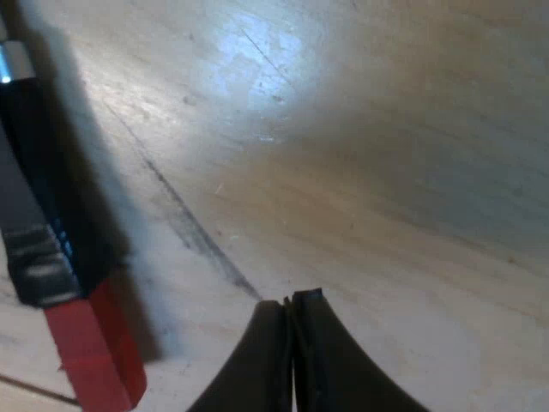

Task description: Put the handle in the coffee machine

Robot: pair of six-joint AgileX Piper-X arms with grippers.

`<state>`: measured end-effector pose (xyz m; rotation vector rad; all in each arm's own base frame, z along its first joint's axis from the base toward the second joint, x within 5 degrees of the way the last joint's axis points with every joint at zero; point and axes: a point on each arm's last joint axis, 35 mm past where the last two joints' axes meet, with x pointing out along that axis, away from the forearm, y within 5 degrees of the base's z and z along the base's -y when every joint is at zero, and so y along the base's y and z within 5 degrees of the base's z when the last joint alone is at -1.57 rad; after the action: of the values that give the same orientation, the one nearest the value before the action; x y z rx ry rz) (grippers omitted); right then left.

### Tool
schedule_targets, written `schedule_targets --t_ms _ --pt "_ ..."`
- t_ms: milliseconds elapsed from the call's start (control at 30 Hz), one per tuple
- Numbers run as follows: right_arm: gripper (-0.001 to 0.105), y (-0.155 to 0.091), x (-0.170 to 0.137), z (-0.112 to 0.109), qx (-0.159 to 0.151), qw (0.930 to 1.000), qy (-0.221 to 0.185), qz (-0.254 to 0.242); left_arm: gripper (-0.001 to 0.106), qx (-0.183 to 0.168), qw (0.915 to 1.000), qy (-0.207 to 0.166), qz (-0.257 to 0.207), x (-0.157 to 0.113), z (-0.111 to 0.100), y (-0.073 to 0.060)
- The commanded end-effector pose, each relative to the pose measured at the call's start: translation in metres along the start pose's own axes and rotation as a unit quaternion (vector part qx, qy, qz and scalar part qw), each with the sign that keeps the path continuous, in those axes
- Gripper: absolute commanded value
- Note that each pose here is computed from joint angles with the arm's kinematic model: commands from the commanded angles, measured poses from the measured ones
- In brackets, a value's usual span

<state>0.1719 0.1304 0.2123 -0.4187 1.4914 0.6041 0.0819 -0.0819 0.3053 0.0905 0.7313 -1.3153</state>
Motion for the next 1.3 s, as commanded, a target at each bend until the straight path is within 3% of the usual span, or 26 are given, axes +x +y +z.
schedule_targets --t_ms 33,467,800,1033,1300 --pt "0.0 0.0 0.007 0.007 0.0 1.0 0.007 0.001 0.075 0.002 1.0 -0.002 -0.003 0.0 0.001 0.0" --pt "0.0 -0.005 0.054 -0.005 0.001 0.9999 0.016 0.005 0.075 0.002 1.0 -0.001 0.001 0.0 0.001 0.0" --pt "0.0 -0.002 0.062 -0.01 -0.005 0.9998 0.016 0.013 0.075 0.002 1.0 -0.001 0.001 0.0 0.001 0.0" --pt "0.0 0.033 0.068 -0.008 -0.087 0.996 0.006 0.018 0.075 0.002 1.0 -0.001 0.001 0.0 0.001 0.0" --pt "0.0 0.07 0.081 -0.005 -0.115 0.9928 -0.017 0.029 0.075 -0.025 0.9994 0.008 0.025 -0.003 -0.003 0.004"
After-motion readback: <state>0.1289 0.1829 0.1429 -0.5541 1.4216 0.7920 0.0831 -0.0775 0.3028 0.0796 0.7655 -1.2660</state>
